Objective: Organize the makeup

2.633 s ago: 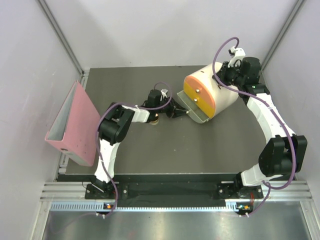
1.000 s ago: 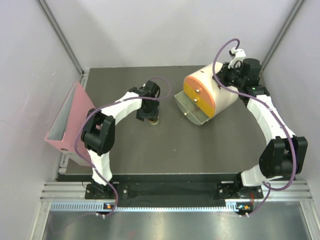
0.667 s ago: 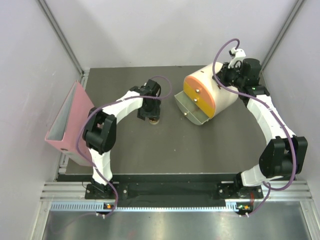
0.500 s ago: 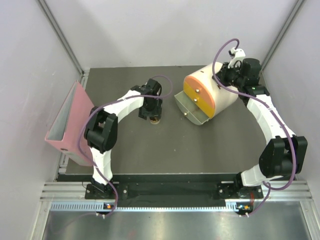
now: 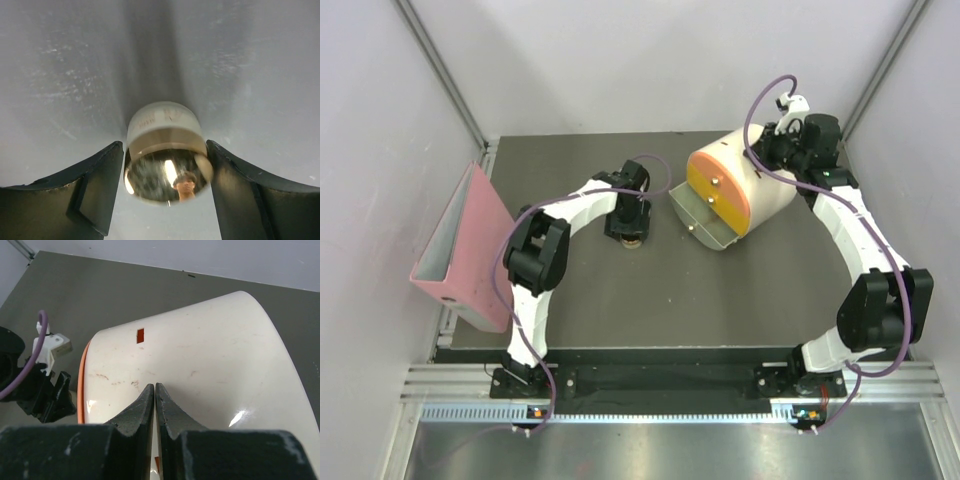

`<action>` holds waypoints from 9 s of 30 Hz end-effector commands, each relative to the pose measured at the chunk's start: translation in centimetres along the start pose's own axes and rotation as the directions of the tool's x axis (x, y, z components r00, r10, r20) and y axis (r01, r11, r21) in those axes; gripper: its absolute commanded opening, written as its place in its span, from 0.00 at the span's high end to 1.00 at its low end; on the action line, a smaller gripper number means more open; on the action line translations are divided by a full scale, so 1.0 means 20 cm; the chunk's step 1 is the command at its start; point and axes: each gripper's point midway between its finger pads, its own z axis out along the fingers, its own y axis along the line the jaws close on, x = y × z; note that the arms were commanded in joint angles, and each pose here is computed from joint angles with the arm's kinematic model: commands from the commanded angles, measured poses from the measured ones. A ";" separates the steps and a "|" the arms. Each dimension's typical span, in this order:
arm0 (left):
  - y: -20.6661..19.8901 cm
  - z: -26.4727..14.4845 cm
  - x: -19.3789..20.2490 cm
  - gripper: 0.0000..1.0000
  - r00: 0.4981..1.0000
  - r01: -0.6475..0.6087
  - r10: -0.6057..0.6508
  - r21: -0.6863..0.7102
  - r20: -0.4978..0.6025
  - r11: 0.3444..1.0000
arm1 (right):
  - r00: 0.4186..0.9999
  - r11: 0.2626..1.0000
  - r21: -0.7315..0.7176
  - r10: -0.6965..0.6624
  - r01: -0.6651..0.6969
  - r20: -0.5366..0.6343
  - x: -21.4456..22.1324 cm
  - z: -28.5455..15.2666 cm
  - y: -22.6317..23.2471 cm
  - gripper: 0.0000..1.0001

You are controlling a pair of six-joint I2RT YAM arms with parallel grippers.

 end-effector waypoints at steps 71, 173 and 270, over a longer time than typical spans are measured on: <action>-0.94 -0.57 -0.52 0.66 0.945 -0.085 -0.144 0.644 0.294 0.760 | 0.798 0.964 0.184 0.262 -0.191 -0.542 0.93 -0.15 -0.04 0.94; -0.94 -0.17 -0.47 1.00 0.964 0.178 -0.264 0.789 -0.021 0.588 | 0.788 0.962 0.193 0.271 -0.196 -0.553 0.95 -0.13 -0.04 0.94; -1.14 -0.11 -0.42 0.70 0.877 0.375 -0.452 0.821 -0.163 0.430 | 0.872 0.928 0.363 0.109 0.083 -0.477 0.36 -0.19 -0.37 1.00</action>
